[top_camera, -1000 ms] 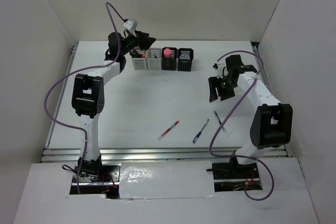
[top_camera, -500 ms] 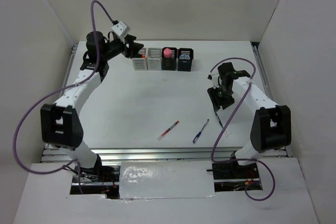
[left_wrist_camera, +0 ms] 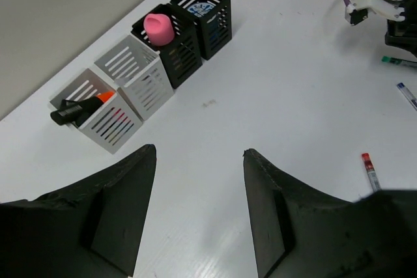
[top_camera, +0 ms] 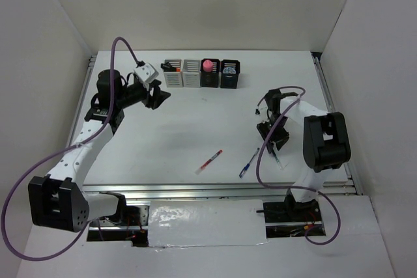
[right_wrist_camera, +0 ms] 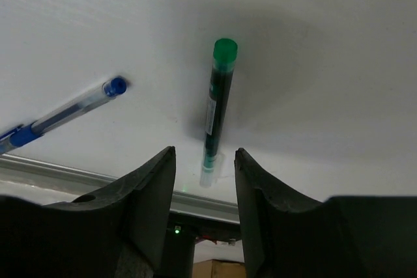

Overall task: Sort the stationery into containers
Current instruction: Pick up the pen from the center of the board.

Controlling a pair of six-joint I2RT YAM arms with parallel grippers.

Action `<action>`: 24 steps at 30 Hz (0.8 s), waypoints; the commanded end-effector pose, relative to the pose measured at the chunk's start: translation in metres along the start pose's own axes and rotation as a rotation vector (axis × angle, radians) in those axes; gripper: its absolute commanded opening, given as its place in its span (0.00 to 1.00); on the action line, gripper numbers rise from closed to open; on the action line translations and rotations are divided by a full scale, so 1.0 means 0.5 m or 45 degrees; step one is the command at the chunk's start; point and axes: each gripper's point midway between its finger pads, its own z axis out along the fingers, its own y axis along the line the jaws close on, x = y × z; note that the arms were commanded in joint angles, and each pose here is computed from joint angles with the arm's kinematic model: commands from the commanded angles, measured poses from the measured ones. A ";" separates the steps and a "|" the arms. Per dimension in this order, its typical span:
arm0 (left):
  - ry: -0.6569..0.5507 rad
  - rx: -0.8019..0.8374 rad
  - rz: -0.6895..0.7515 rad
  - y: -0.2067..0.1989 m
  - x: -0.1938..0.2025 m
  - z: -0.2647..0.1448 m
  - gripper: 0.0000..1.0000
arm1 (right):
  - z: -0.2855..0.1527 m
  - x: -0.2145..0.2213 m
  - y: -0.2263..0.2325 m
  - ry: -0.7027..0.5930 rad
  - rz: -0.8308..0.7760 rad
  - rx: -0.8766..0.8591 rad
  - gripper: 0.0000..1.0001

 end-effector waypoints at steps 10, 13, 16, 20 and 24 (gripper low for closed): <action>-0.068 0.116 0.245 -0.037 -0.054 -0.022 0.67 | 0.051 -0.037 -0.007 0.000 0.003 0.044 0.27; -0.056 0.156 0.349 -0.052 -0.059 -0.012 0.67 | 0.063 -0.036 -0.017 0.016 -0.012 0.089 0.15; -0.081 0.222 0.497 -0.077 -0.070 -0.001 0.67 | 0.042 -0.056 -0.020 -0.040 -0.009 0.097 0.01; -0.136 0.411 0.780 -0.165 -0.073 0.023 0.68 | -0.069 -0.120 0.027 -0.251 -0.005 -0.066 0.00; -0.199 0.564 1.238 -0.251 -0.044 0.053 0.68 | -0.197 -0.175 0.110 -0.476 -0.035 -0.342 0.00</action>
